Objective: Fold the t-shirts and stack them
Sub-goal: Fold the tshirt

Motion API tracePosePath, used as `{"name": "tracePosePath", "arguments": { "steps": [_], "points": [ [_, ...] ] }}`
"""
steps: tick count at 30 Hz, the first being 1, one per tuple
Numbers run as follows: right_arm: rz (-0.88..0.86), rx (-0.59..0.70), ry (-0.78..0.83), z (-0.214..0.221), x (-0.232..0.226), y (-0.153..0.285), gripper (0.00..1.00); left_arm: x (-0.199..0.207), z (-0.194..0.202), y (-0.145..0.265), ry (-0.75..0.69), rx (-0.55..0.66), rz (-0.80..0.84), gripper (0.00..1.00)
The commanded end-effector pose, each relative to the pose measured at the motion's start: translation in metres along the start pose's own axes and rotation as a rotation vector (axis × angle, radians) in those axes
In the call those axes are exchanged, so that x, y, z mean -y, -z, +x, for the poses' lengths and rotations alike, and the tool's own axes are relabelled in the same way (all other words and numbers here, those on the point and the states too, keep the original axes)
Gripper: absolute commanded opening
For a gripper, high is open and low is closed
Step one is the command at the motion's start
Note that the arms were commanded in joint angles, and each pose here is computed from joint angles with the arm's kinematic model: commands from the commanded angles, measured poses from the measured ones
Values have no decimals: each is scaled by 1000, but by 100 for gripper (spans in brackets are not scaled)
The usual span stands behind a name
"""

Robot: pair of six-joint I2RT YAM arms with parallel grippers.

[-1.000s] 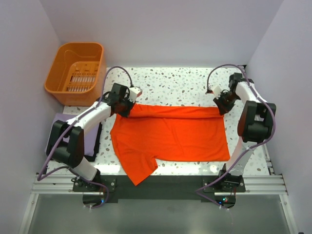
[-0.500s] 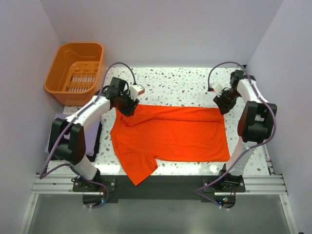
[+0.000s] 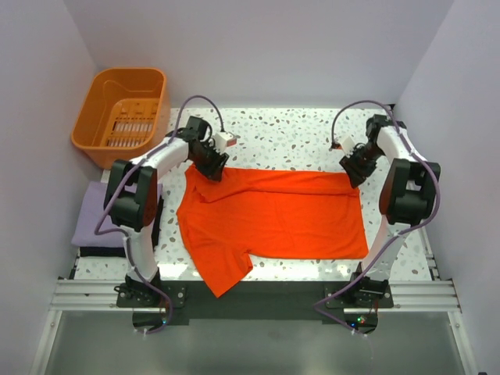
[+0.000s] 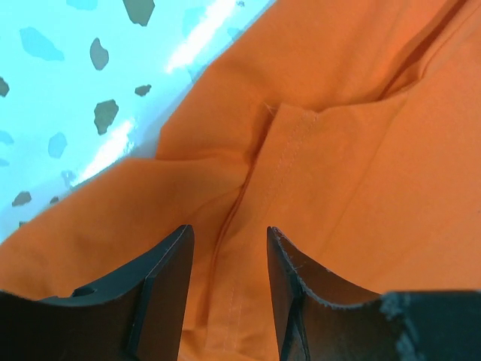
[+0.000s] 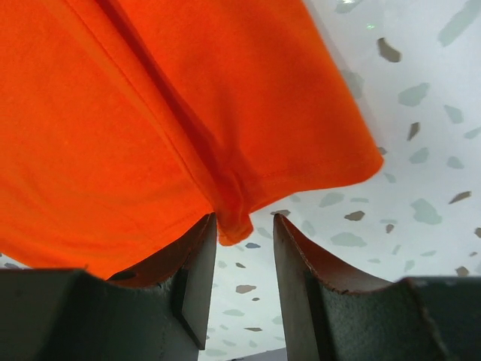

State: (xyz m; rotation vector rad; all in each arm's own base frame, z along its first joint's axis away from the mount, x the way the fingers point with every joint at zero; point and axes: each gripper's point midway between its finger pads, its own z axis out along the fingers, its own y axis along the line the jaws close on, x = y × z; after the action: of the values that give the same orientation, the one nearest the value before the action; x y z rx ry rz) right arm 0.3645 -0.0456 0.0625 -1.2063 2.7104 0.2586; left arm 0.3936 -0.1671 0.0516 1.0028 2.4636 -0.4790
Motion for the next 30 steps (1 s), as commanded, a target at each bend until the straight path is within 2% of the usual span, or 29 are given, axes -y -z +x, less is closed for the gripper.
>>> {"name": "tracePosePath", "arguments": {
  "steps": [1,10,15,20,26,30],
  "points": [
    [-39,-22,7,6,-12,-8,40,2,-19,-4,-13,34,53,49],
    [-42,-66,14,16,-8,-25,39,7,-1,-21,-11,-26,90,48],
    [-49,-73,22,18,-9,-26,35,11,5,-26,-14,-42,106,45],
    [-49,-73,25,17,-10,-24,28,17,2,-22,-35,-31,118,38],
    [-42,-70,25,16,-8,-22,22,26,1,-6,-81,-2,114,22],
    [-44,-70,22,16,-8,-21,17,37,3,-1,-98,-7,144,3]
  ]
}}
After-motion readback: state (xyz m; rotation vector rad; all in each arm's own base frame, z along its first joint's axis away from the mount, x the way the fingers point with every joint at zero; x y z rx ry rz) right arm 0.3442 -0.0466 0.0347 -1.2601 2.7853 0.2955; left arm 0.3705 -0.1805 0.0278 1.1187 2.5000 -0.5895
